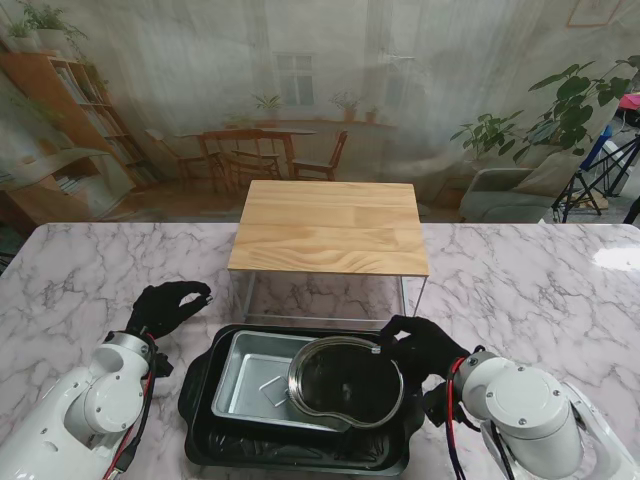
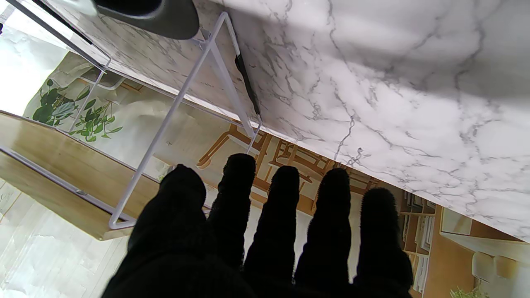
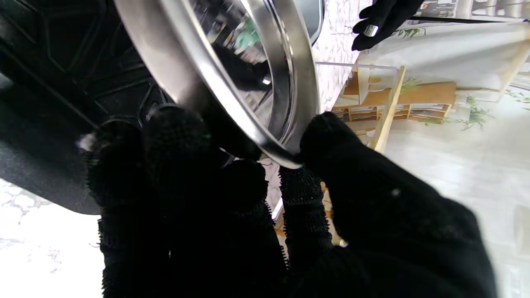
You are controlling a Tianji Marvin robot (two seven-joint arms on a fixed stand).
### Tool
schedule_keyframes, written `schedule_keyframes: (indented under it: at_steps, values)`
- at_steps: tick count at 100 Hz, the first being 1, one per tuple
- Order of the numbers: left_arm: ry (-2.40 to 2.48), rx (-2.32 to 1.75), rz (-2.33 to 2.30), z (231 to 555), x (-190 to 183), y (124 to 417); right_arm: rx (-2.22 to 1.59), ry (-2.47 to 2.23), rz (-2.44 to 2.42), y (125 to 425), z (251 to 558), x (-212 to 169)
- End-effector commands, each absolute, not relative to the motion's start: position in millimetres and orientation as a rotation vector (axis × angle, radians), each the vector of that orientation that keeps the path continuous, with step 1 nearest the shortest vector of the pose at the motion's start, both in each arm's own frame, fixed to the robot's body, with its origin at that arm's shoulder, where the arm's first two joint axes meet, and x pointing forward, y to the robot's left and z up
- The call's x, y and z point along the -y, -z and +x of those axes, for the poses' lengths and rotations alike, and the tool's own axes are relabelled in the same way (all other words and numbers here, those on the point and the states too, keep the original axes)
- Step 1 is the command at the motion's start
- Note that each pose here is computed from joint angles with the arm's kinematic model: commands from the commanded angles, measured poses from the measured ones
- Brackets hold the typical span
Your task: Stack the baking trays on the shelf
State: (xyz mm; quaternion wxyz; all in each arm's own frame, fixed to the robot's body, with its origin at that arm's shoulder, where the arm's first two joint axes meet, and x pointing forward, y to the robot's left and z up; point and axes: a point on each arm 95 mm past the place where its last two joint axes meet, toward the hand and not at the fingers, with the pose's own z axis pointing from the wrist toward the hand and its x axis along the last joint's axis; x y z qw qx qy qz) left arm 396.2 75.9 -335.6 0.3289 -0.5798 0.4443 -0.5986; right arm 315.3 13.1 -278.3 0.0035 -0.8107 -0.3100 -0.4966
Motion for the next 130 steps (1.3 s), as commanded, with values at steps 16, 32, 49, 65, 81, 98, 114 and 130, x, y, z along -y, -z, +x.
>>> schedule_keyframes:
  at_steps: [16, 32, 49, 65, 81, 98, 114, 130]
  values:
    - [1.558, -1.19, -1.529, 395.9, -73.7, 338.3, 0.982, 1.505, -2.566, 283.8, 323.6, -29.1]
    - [1.551, -1.199, -1.529, 395.7, -73.9, 338.9, 0.978, 1.474, -2.581, 287.0, 328.0, -39.6]
    - [1.554, -1.192, -1.527, 395.5, -74.2, 338.6, 0.994, 1.444, -2.59, 288.9, 331.8, -51.6]
    - [1.554, -1.196, -1.526, 395.7, -74.2, 338.7, 1.013, 1.424, -2.593, 290.4, 335.0, -61.9]
    - [1.555, -1.196, -1.527, 395.5, -74.3, 338.9, 1.002, 1.43, -2.622, 292.4, 337.5, -72.8]
    - [1.562, -1.193, -1.526, 395.6, -74.4, 338.6, 0.997, 1.424, -2.645, 295.8, 337.7, -76.2]
    - [1.563, -1.194, -1.525, 395.8, -74.6, 338.7, 0.964, 1.429, -2.653, 296.2, 336.1, -75.0]
    - [1.563, -1.195, -1.526, 395.6, -74.4, 338.8, 0.952, 1.47, -2.616, 289.6, 332.2, -69.3]
